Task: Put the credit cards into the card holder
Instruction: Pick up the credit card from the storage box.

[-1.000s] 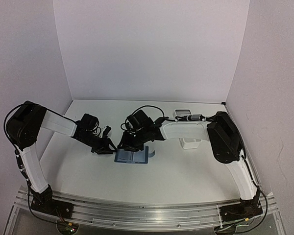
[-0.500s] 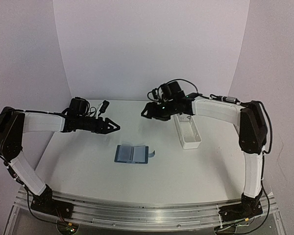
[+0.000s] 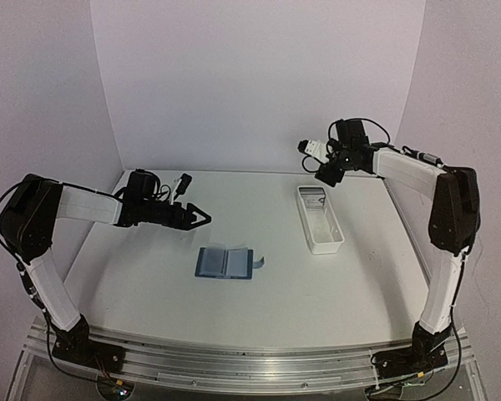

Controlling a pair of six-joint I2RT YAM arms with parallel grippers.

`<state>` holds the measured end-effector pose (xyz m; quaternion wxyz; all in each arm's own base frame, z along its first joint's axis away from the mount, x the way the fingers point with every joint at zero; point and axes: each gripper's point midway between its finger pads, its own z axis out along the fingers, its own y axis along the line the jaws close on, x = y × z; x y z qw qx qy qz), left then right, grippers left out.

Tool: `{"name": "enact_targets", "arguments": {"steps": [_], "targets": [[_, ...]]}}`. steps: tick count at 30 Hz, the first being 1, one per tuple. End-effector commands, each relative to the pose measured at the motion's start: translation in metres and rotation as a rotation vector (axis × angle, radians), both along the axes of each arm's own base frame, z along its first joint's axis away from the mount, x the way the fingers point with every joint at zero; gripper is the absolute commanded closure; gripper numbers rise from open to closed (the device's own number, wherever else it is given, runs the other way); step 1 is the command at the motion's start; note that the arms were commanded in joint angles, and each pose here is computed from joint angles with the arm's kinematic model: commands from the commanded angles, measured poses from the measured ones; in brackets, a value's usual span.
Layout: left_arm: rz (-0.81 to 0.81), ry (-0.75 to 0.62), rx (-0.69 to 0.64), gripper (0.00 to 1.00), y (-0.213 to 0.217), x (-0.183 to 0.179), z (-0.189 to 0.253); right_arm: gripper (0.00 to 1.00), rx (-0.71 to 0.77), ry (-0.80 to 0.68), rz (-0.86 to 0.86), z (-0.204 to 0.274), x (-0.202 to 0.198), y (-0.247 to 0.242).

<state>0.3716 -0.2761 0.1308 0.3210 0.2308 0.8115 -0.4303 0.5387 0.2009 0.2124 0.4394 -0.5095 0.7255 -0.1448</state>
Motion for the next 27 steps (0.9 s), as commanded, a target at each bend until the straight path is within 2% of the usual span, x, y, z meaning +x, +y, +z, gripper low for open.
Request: {"name": "enact_targets", "arguments": {"steps": [1, 2, 4, 5, 14, 27], "targets": [[0.014, -0.045, 0.012, 0.07, -0.003, 0.017, 0.002, 0.13, -0.394, -0.031, 0.243, -0.047, 0.02, 0.002], [0.018, -0.041, 0.02, 0.06, -0.002, 0.019, -0.002, 0.13, -0.424, -0.028, 0.263, -0.055, 0.025, 0.003], [0.026, -0.037, 0.036, 0.05, 0.0, 0.02, -0.008, 0.03, -0.447, -0.033, 0.301, -0.064, 0.032, 0.008], [0.028, -0.035, 0.041, 0.05, 0.002, 0.021, -0.011, 0.02, -0.455, -0.037, 0.318, -0.066, 0.034, 0.011], [0.053, -0.011, 0.055, 0.05, 0.015, 0.029, -0.03, 0.02, -0.542, 0.005, 0.347, -0.109, 0.044, 0.014], [0.066, 0.003, 0.064, 0.05, 0.022, 0.03, -0.037, 0.02, -0.553, -0.054, 0.288, -0.12, 0.068, 0.015]]}}
